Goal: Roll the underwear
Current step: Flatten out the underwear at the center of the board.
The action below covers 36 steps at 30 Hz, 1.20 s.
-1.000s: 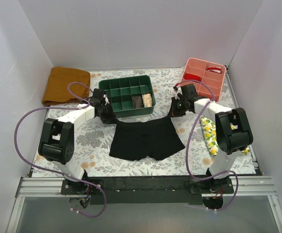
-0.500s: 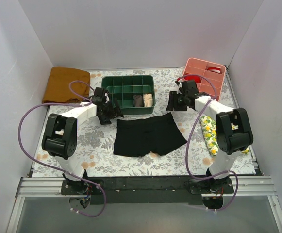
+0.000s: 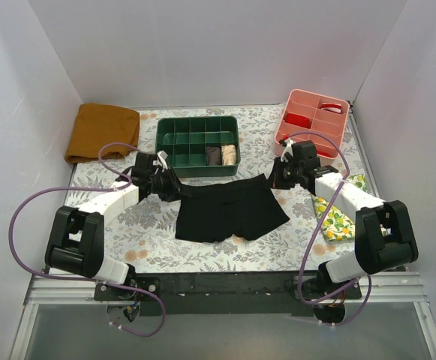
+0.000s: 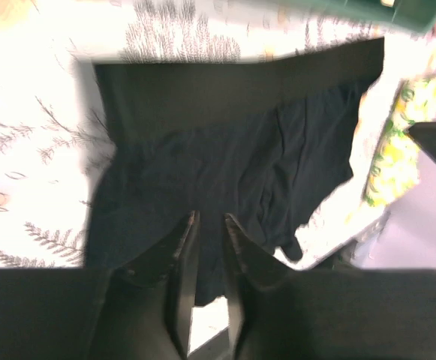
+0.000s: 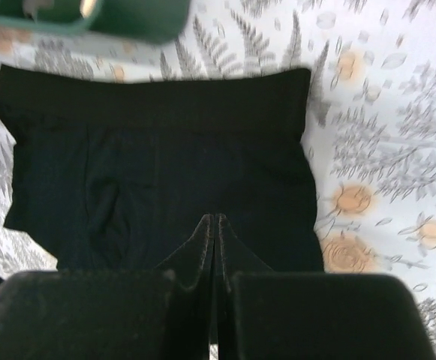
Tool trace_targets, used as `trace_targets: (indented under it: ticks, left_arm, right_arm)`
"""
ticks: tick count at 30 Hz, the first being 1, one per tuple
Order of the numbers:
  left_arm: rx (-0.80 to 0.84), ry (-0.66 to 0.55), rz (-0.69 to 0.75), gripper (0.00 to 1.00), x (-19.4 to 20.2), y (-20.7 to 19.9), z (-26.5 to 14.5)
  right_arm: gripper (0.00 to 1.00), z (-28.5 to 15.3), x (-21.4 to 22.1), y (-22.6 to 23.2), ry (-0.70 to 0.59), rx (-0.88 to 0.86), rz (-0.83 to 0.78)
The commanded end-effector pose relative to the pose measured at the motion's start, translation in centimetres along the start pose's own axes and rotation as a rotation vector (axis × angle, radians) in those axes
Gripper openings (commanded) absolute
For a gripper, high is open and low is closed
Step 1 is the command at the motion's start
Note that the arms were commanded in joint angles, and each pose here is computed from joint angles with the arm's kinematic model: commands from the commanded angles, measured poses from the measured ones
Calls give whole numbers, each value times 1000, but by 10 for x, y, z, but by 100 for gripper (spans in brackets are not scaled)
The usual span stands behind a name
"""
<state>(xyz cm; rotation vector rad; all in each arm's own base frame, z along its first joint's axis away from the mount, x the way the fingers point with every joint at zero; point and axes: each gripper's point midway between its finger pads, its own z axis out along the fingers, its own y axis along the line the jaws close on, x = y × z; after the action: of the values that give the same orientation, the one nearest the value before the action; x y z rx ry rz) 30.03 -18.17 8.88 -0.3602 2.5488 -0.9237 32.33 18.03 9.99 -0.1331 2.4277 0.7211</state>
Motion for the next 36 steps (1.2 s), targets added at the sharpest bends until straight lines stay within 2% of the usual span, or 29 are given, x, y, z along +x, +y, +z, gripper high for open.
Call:
trace_targets:
  ticks: [1,5,11,21,24,27,29,32,33,36]
  left_arm:
    - [139,52,-15,16,17,-17,0]
    - [98,38,-43,16,26,-2,9]
    - [-32,91,-145,9,68,42,19]
    - [-198,129,-220,5,115,71,1]
    - [-238,108,-212,6,116,76,-6]
    - [-251,67,-179,11,100,67,-12]
    - [-280,44,-155,16,90,65,-15]
    - [-239,-11,-103,34,57,34,-22]
    - [-203,-33,-69,36,43,17,-24]
    - [-112,-16,-34,40,34,-12,-27]
  right_arm:
    - [1,-1,19,12,23,-69,21]
    - [1,-1,40,14,55,-85,24]
    - [1,0,81,7,132,-70,28]
    - [1,-9,162,4,246,-14,69]
    - [1,-14,169,16,236,-34,65]
    - [1,-19,166,18,224,-25,59]
    - [1,-22,150,20,181,-2,40]
    - [1,-29,125,26,118,17,14]
    - [1,-31,120,31,108,2,9]
    - [1,-37,113,48,97,-56,-4]
